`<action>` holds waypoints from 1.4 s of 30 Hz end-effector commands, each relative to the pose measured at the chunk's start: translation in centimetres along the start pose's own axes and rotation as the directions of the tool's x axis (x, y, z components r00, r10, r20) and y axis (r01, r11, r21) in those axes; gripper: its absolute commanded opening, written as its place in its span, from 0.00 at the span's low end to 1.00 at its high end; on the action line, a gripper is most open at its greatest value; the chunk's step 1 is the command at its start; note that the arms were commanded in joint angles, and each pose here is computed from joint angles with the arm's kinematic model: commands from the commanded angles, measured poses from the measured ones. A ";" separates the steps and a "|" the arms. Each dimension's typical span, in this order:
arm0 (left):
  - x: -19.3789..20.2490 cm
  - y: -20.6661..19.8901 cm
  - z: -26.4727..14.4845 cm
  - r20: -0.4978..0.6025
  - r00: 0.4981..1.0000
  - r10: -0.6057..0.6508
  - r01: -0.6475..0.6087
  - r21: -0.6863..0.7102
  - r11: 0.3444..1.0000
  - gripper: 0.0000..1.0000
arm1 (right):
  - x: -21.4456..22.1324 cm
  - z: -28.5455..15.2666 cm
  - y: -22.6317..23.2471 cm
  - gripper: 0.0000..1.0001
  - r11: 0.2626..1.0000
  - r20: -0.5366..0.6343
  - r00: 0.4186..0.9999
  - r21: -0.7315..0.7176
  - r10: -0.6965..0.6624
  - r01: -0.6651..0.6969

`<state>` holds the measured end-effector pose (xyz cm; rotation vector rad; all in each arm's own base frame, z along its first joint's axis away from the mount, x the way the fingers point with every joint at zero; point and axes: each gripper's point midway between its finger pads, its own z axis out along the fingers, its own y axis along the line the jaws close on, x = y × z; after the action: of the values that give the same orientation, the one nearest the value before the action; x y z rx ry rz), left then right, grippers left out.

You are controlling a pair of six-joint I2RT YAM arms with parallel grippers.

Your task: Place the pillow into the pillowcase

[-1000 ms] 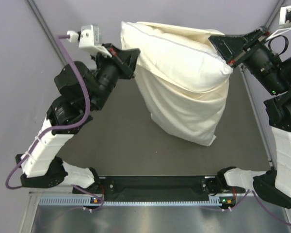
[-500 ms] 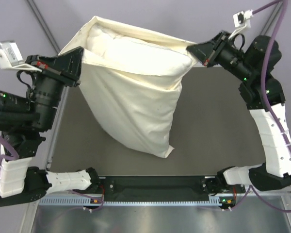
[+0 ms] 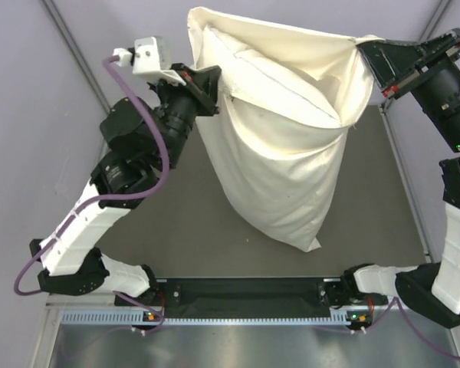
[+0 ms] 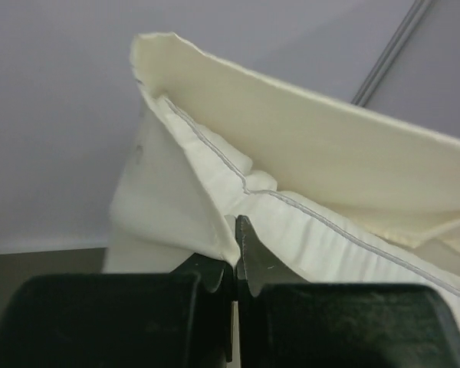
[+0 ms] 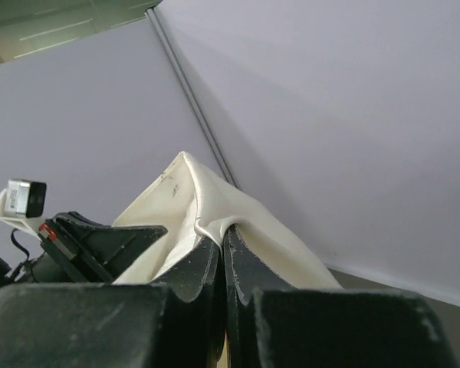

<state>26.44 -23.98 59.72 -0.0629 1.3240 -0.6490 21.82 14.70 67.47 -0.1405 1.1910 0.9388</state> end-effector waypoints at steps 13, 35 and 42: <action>-22.3 8.1 -10.8 0.464 0.883 -0.075 0.145 -0.117 0.983 0.00 | 16.4 -1.2 -12.0 0.00 0.966 -0.278 0.957 0.260 0.085 -0.011; 21.0 -9.2 6.6 -0.266 0.960 0.089 -0.003 0.307 0.952 0.34 | 30.0 -19.6 -23.2 0.73 0.641 -0.364 0.916 0.746 0.170 0.177; 19.7 -6.0 2.3 -0.386 0.915 0.118 -0.020 0.248 0.968 0.73 | 26.5 -21.3 -23.2 0.86 0.574 -0.355 0.931 0.782 0.086 0.245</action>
<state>31.11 -43.67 38.48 0.4253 1.6930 -0.6815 24.37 4.93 26.05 0.3921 1.8972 0.2792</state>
